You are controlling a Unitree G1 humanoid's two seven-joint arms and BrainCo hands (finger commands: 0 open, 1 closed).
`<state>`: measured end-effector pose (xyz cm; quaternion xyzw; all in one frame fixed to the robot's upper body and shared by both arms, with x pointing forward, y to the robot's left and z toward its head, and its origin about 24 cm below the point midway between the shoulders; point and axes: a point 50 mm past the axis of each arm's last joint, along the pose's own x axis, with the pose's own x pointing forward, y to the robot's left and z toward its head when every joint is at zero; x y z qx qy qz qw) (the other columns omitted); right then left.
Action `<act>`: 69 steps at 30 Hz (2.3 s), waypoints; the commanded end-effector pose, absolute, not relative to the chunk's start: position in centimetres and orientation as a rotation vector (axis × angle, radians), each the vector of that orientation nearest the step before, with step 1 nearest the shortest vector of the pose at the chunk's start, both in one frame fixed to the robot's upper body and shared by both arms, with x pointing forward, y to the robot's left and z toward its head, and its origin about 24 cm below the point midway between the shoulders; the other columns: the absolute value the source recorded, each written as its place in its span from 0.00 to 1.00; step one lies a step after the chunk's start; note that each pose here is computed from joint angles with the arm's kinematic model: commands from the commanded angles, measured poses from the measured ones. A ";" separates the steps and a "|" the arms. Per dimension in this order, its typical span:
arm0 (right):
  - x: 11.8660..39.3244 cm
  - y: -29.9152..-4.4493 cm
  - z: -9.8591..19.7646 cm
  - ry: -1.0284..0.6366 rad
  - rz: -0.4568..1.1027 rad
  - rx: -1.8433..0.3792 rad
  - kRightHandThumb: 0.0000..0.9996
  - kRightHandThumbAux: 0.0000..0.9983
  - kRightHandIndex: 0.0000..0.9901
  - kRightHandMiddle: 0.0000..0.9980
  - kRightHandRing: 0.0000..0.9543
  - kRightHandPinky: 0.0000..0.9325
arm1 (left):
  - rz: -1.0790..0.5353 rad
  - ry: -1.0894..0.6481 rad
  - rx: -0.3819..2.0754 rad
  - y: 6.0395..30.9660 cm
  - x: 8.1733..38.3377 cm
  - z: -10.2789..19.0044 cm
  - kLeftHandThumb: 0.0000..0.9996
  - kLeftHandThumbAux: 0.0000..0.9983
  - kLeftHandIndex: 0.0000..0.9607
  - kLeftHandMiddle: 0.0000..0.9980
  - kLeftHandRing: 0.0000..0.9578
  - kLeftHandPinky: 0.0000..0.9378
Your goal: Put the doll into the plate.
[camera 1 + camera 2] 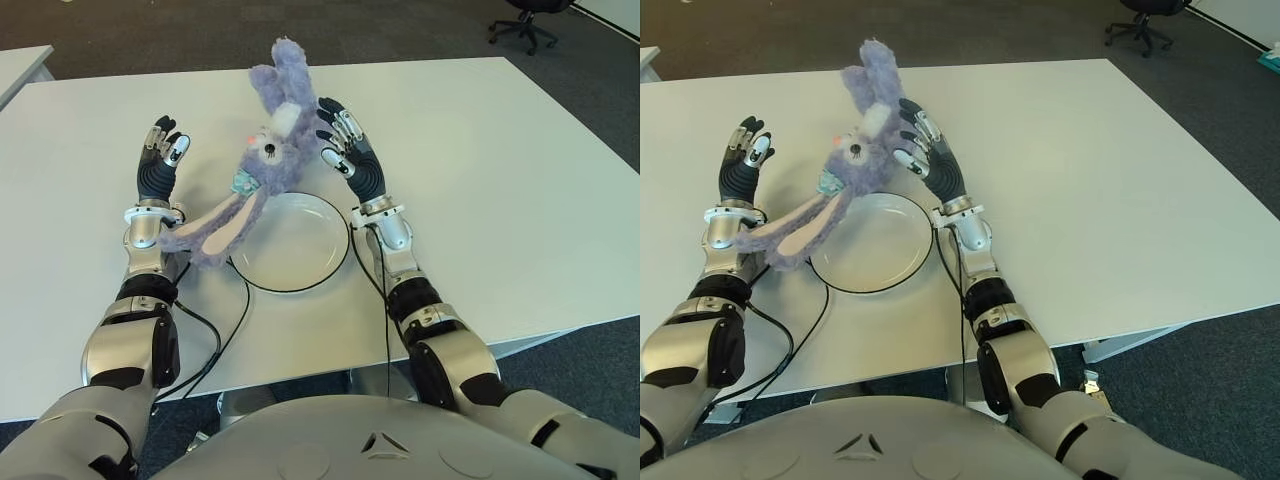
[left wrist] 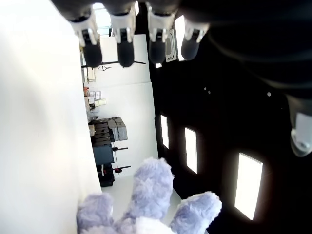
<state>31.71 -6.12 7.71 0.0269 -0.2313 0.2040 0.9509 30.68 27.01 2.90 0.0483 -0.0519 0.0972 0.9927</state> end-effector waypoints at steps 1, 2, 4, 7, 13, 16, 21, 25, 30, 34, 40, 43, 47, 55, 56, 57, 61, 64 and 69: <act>30.3 -7.7 2.5 -0.254 0.327 0.082 0.20 0.45 0.05 0.03 0.06 0.15 | 0.203 0.081 0.076 26.5 27.6 -1.8 0.00 0.44 0.01 0.08 0.10 0.12; 30.4 -7.8 2.5 -0.247 0.320 0.078 0.20 0.45 0.05 0.03 0.06 0.15 | 0.204 0.081 0.076 26.5 27.6 -1.8 0.00 0.44 0.01 0.08 0.10 0.12; 30.7 -8.0 2.4 -0.235 0.309 0.071 0.20 0.47 0.04 0.03 0.06 0.16 | 0.204 0.081 0.075 26.5 27.6 -1.8 0.00 0.44 0.01 0.08 0.10 0.13; 30.9 -8.0 2.4 -0.231 0.296 0.066 0.20 0.48 0.04 0.03 0.07 0.15 | 0.204 0.080 0.075 26.5 27.6 -1.8 0.00 0.44 0.01 0.08 0.10 0.12; 31.2 -8.2 2.4 -0.224 0.278 0.055 0.19 0.49 0.04 0.03 0.06 0.14 | 0.201 0.077 0.078 26.5 27.6 -1.8 0.00 0.44 0.00 0.08 0.09 0.12; 31.3 -8.3 2.5 -0.222 0.276 0.052 0.19 0.50 0.04 0.03 0.06 0.14 | 0.201 0.075 0.077 26.5 27.6 -1.8 0.00 0.44 0.00 0.08 0.09 0.10; 31.4 -8.3 2.5 -0.219 0.274 0.049 0.19 0.51 0.05 0.03 0.07 0.16 | 0.204 0.072 0.076 26.6 27.6 -1.7 0.00 0.44 0.00 0.08 0.09 0.11; 31.6 -8.3 2.5 -0.212 0.274 0.051 0.20 0.52 0.05 0.04 0.08 0.17 | 0.203 0.067 0.071 26.6 27.6 -1.6 0.00 0.45 0.02 0.08 0.09 0.12; 31.9 -8.4 2.5 -0.198 0.269 0.050 0.20 0.52 0.05 0.03 0.06 0.13 | 0.199 0.062 0.074 26.6 27.7 -1.5 0.00 0.45 0.03 0.09 0.10 0.13; 32.1 -8.5 2.4 -0.181 0.266 0.050 0.21 0.52 0.05 0.04 0.06 0.14 | 0.198 0.061 0.076 26.6 27.8 -1.5 0.00 0.45 0.02 0.09 0.10 0.14; 32.4 -8.5 2.3 -0.155 0.260 0.057 0.22 0.53 0.05 0.04 0.08 0.16 | 0.192 0.056 0.078 26.5 27.9 -1.4 0.00 0.44 0.01 0.09 0.10 0.14; 32.5 -8.5 2.3 -0.154 0.259 0.059 0.23 0.54 0.05 0.06 0.10 0.20 | 0.190 0.054 0.080 26.5 27.9 -1.4 0.00 0.44 0.01 0.09 0.11 0.15; 32.5 -8.5 2.5 -0.162 0.259 0.062 0.25 0.55 0.06 0.06 0.10 0.19 | 0.189 0.052 0.082 26.5 27.9 -1.3 0.00 0.44 0.02 0.09 0.11 0.16; 32.5 -8.3 2.5 -0.169 0.264 0.069 0.32 0.56 0.06 0.06 0.09 0.17 | 0.189 0.051 0.084 26.5 27.8 -1.3 0.00 0.44 0.01 0.09 0.10 0.14; 32.5 -8.3 2.6 -0.170 0.265 0.069 0.32 0.56 0.06 0.06 0.09 0.17 | 0.188 0.051 0.083 26.5 27.8 -1.3 0.00 0.44 0.01 0.08 0.10 0.14; 32.5 -8.3 2.6 -0.170 0.266 0.069 0.33 0.56 0.06 0.06 0.09 0.17 | 0.188 0.052 0.083 26.5 27.8 -1.3 0.00 0.44 0.01 0.08 0.10 0.14; 32.5 -8.3 2.6 -0.174 0.273 0.066 0.34 0.55 0.06 0.06 0.09 0.17 | 0.187 0.053 0.081 26.5 27.8 -1.4 0.00 0.44 0.01 0.08 0.10 0.14; 32.5 -8.2 2.6 -0.177 0.275 0.064 0.34 0.54 0.06 0.05 0.08 0.15 | 0.189 0.055 0.082 26.6 27.8 -1.4 0.00 0.45 0.02 0.09 0.11 0.15; 32.4 -8.1 2.7 -0.181 0.275 0.063 0.34 0.53 0.06 0.05 0.07 0.15 | 0.192 0.055 0.082 26.6 27.8 -1.4 0.00 0.46 0.03 0.10 0.11 0.15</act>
